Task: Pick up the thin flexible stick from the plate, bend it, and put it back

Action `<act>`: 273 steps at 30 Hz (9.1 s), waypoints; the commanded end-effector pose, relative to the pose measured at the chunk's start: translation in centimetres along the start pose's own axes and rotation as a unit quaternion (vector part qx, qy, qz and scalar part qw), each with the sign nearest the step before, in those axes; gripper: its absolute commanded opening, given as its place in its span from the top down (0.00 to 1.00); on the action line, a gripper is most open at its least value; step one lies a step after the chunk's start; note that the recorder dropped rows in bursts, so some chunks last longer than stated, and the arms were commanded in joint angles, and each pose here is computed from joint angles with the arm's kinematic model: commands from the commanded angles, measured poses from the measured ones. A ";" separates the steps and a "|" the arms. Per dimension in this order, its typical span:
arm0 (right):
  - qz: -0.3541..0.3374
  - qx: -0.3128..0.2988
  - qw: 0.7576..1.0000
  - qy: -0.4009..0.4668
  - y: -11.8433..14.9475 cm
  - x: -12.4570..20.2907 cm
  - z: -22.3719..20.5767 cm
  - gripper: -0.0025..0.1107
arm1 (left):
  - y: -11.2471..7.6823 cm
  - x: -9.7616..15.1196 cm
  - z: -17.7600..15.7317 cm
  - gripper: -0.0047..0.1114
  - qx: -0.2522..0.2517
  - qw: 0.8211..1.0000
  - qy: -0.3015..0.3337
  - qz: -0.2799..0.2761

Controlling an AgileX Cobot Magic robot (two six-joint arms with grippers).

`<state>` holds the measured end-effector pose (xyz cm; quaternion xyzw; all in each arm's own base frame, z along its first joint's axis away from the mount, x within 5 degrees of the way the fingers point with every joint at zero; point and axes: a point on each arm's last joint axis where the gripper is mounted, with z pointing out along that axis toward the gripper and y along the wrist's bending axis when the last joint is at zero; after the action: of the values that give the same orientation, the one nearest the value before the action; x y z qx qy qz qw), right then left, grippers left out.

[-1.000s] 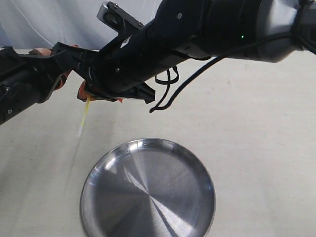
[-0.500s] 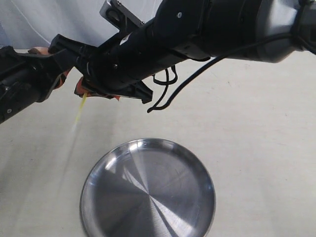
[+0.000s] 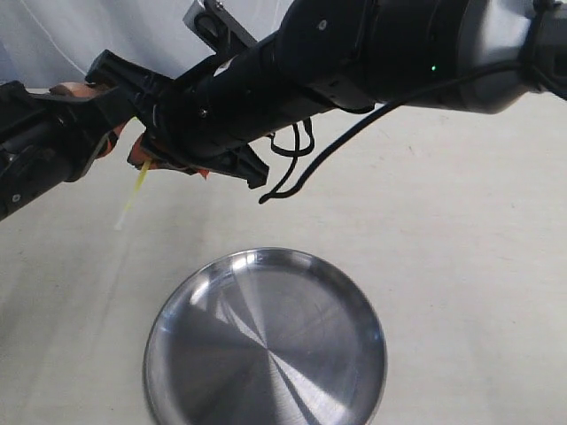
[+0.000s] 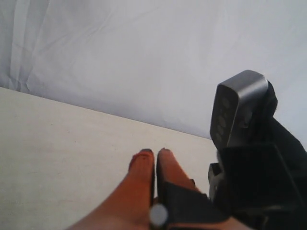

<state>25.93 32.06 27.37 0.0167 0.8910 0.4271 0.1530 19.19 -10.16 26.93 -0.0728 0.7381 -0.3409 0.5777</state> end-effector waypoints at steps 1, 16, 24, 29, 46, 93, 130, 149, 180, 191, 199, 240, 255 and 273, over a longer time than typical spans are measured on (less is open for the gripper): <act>0.036 -0.037 0.995 -0.088 0.6 -2.3 -0.7 0.99 | 0.1 1.4 -0.1 0.96 -0.006 0.998 0.058 0.029; 0.094 -0.055 0.987 -0.122 0.8 -3.0 -0.8 0.99 | 0.1 1.4 -0.1 0.96 -0.002 0.998 0.059 0.038; 0.112 -0.063 0.982 -0.139 0.9 -3.3 -0.9 0.99 | 0.0 1.4 -0.1 0.96 -0.001 0.997 0.060 0.041; 0.113 -0.065 0.981 -0.142 0.9 -3.4 -0.9 0.99 | 0.1 1.5 -0.1 0.96 -0.003 0.997 0.063 0.041; 0.084 -0.055 0.984 -0.149 0.7 -3.6 -1.0 0.99 | 0.4 2.0 0.3 0.96 -0.014 0.996 0.078 0.037; -0.020 0.165 0.983 -0.083 -7.6 -8.5 -5.1 0.99 | 1.8 2.3 -1.2 0.96 -0.082 0.985 0.152 0.020; -0.165 0.235 0.940 0.186 -11.0 1.4 -4.4 0.68 | 4.0 -0.1 -4.7 0.96 -0.168 0.973 0.152 0.033; -0.321 0.226 0.915 -0.094 -7.3 5.2 -22.5 0.99 | 2.3 -2.4 -7.5 0.96 -0.122 0.982 0.068 0.125; -0.228 0.293 0.808 -0.458 -16.2 10.8 -31.1 0.99 | 2.2 -2.4 -7.5 0.96 -0.118 0.982 0.063 0.130; -0.233 0.314 0.795 -0.464 -21.0 13.9 -28.3 0.99 | 2.2 -2.4 -7.5 0.96 -0.118 0.982 0.064 0.131; -0.262 0.306 0.803 -0.439 -23.4 15.7 -25.9 0.99 | 2.2 -2.4 -7.5 0.96 -0.118 0.982 0.064 0.131; -0.242 0.296 0.824 -0.419 -25.1 16.4 -24.3 0.99 | 5.9 1.9 -14.3 0.96 -0.156 0.958 -0.067 0.230; -0.242 0.296 0.824 -0.419 -25.1 16.4 -24.3 0.99 | 7.9 5.3 -15.7 0.96 -0.186 0.954 -0.071 0.224; -0.242 0.296 0.824 -0.419 -25.1 16.4 -24.3 0.99 | 8.0 5.6 -15.7 0.96 -0.188 0.948 -0.050 0.252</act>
<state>5.86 0.45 18.20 0.0219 0.8047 0.0477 0.5914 5.58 -0.31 19.31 -0.0066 0.7573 -0.0335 0.6522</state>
